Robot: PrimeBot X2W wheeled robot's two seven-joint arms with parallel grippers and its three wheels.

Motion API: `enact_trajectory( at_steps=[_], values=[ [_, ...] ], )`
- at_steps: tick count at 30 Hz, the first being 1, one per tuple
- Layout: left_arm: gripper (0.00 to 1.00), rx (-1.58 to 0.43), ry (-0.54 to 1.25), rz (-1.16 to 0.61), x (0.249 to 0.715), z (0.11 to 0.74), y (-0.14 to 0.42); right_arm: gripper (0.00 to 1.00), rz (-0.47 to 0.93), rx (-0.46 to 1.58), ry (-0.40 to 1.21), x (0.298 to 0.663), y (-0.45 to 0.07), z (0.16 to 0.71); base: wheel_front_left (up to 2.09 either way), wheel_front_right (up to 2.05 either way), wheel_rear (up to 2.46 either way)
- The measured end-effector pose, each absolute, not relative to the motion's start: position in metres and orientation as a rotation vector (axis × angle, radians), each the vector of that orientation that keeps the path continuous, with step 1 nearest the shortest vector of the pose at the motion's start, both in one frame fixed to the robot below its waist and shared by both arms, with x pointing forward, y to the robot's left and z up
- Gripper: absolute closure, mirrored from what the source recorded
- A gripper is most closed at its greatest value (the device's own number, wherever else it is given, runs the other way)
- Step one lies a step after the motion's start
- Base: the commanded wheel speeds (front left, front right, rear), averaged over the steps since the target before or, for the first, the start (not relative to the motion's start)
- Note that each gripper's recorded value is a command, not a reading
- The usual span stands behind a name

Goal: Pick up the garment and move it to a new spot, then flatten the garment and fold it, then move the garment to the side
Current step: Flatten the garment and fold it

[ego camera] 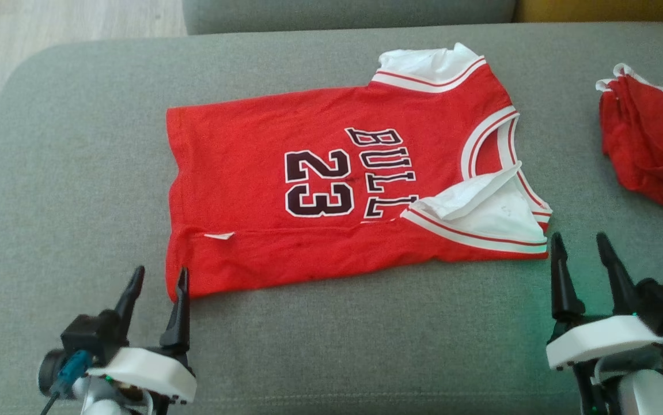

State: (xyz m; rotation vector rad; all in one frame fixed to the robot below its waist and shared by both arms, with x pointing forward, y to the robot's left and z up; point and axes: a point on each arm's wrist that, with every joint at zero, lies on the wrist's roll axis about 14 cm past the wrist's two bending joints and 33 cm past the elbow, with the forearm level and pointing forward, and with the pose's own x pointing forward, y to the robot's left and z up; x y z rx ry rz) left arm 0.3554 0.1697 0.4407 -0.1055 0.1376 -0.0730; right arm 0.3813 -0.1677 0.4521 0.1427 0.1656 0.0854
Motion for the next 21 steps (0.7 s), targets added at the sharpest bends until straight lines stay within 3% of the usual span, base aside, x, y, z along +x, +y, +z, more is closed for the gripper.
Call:
enact_trajectory(
  at_steps=[21],
  values=[
    [0.00, -0.255, 0.425, -0.065, 0.375, 0.359, 0.167, 0.00, 0.072, 0.198, 0.475, 0.408, -0.160, 0.367, 0.00, 0.00, 0.00]
  ],
)
